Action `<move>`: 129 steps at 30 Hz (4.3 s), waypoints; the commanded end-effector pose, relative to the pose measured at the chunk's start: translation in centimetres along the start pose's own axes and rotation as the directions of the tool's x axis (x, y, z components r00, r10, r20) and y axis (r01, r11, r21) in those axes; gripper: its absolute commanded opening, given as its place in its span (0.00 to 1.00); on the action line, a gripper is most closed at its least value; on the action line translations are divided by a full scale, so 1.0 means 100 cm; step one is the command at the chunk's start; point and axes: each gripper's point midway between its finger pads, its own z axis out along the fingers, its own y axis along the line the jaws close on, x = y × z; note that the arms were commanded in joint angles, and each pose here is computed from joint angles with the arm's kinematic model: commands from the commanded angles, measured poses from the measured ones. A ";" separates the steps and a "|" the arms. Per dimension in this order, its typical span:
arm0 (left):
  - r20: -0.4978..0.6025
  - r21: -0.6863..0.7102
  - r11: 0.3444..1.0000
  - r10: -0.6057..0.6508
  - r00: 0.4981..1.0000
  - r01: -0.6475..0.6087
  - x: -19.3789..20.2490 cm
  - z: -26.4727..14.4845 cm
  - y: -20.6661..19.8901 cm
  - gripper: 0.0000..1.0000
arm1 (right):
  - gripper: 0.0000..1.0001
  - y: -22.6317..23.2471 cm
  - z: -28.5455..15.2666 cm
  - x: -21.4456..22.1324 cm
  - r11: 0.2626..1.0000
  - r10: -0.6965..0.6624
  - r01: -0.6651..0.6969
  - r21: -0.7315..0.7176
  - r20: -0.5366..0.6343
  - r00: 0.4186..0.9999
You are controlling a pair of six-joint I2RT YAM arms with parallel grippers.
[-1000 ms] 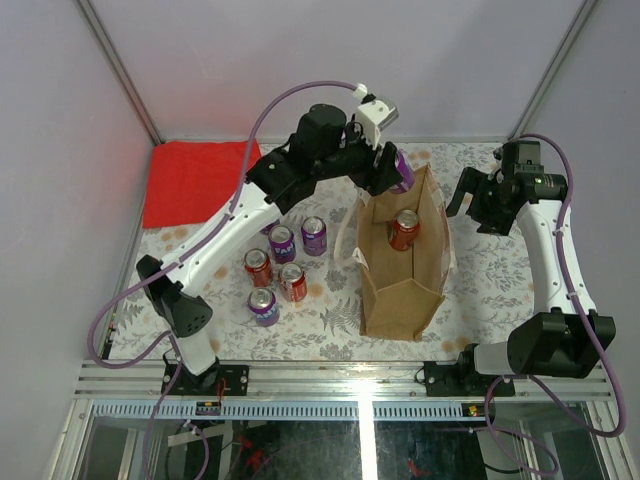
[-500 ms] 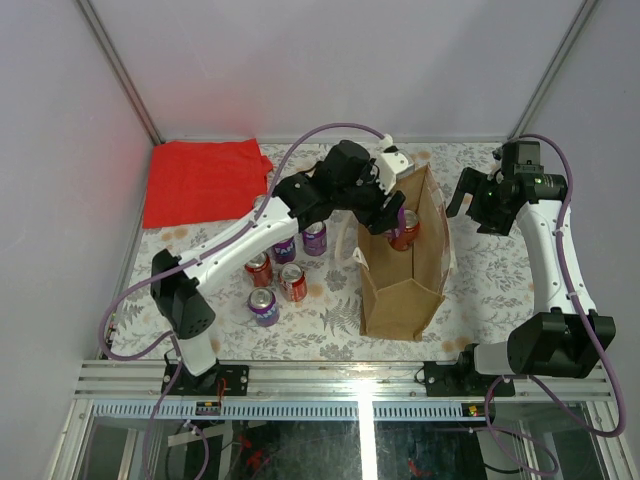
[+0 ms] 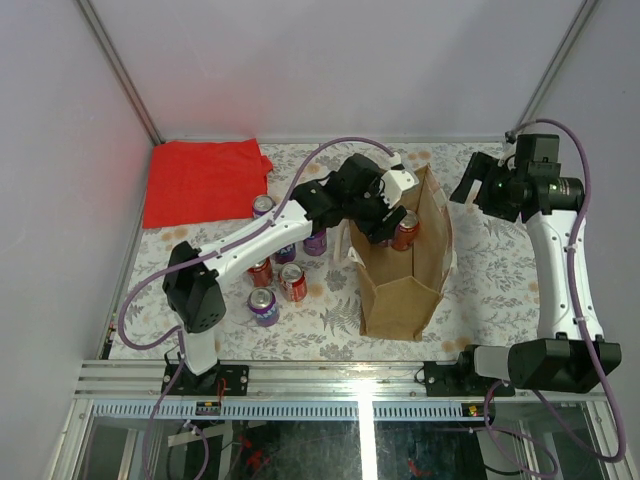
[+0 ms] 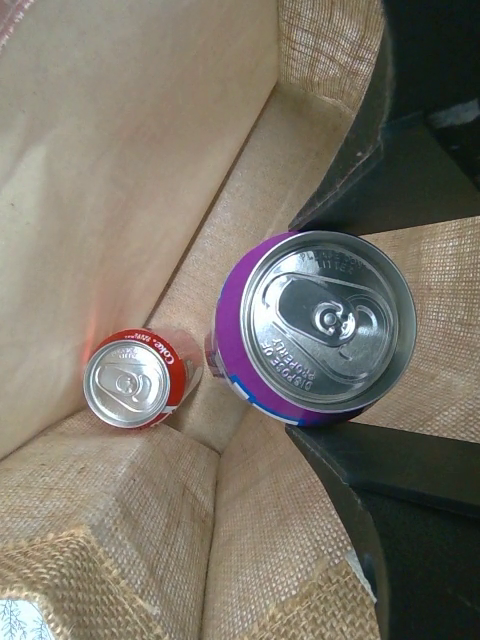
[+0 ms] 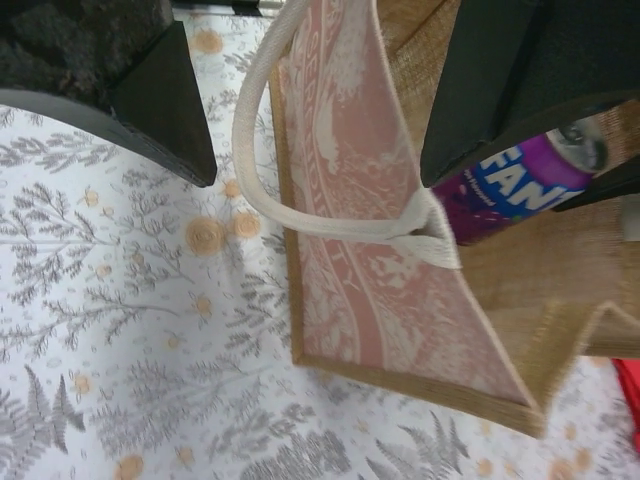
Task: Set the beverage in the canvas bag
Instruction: Place the drink in the canvas bag.
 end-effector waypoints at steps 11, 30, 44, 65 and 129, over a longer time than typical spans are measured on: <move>0.116 -0.047 0.997 0.070 0.991 -0.064 -0.033 -0.001 0.007 0.00 | 0.67 0.045 0.011 0.029 0.954 -0.029 -0.020 -0.298 -0.160 0.987; 0.062 -0.160 0.986 0.061 0.996 -0.051 -0.014 0.042 0.035 0.00 | 0.00 0.028 0.019 0.033 0.976 -0.062 0.022 -0.218 -0.180 0.982; 0.041 -0.249 0.967 -0.039 0.998 0.048 0.008 0.070 0.053 0.00 | 0.00 0.030 0.017 0.036 0.971 -0.079 0.031 -0.237 -0.194 0.978; 0.082 -0.292 0.930 -0.208 0.975 0.223 0.034 0.094 0.059 0.00 | 0.00 0.028 0.017 0.043 0.967 -0.111 0.054 -0.251 -0.216 0.970; 0.714 -0.421 0.823 0.040 0.699 0.382 -0.185 -0.159 0.120 0.85 | 0.00 0.029 0.032 0.053 0.964 -0.083 0.009 -0.267 -0.266 0.960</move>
